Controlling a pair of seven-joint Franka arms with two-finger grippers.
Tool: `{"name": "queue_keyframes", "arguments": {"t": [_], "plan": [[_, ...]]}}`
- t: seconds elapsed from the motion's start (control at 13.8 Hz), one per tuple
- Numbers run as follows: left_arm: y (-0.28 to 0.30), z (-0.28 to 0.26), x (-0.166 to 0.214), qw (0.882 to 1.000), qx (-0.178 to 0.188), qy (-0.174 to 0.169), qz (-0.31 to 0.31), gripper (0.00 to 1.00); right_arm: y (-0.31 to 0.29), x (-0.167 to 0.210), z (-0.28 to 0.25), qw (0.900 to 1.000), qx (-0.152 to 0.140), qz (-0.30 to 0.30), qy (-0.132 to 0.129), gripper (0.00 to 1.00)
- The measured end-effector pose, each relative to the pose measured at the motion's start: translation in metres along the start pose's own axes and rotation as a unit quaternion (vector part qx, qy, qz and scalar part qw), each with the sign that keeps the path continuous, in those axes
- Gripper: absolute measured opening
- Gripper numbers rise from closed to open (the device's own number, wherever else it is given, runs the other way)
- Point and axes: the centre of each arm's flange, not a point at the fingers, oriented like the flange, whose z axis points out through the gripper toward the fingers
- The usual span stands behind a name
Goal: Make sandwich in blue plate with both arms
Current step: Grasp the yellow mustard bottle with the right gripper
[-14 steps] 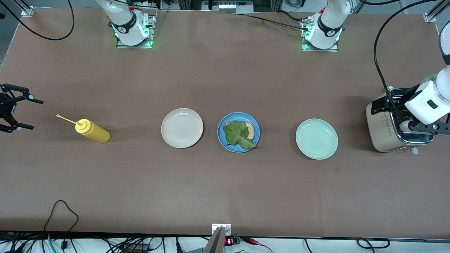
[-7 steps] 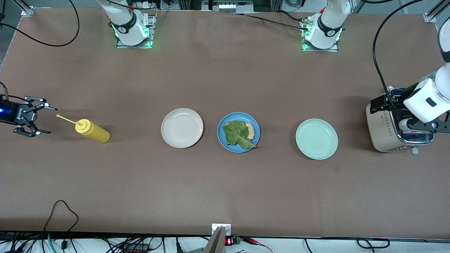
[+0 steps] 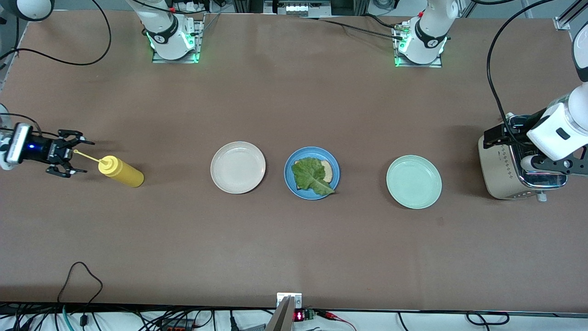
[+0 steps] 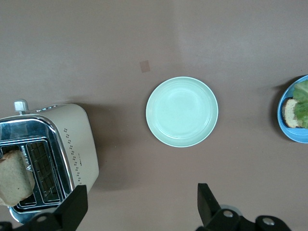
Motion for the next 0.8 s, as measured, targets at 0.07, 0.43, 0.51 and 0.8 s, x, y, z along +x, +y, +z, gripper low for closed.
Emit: {"name": "queue_keyframes", "arguments": {"t": [0.07,0.43,0.51,0.8], "plan": [[0.000,0.000,0.000,1.000,0.000,0.000,0.000,1.00,0.000,-0.013,0.006,1.000,-0.003,-0.003,0.011,1.00],[0.000,0.000,0.000,1.000,0.000,0.000,0.000,1.00,0.009,-0.044,0.039,0.998,0.001,-0.025,0.050,1.00],[0.000,0.000,0.000,1.000,0.000,0.000,0.000,1.00,0.012,-0.045,0.046,0.998,0.001,-0.029,0.058,1.00],[0.000,0.000,0.000,1.000,0.000,0.000,0.000,1.00,0.024,-0.046,0.061,0.997,0.007,-0.048,0.065,1.00]]}}
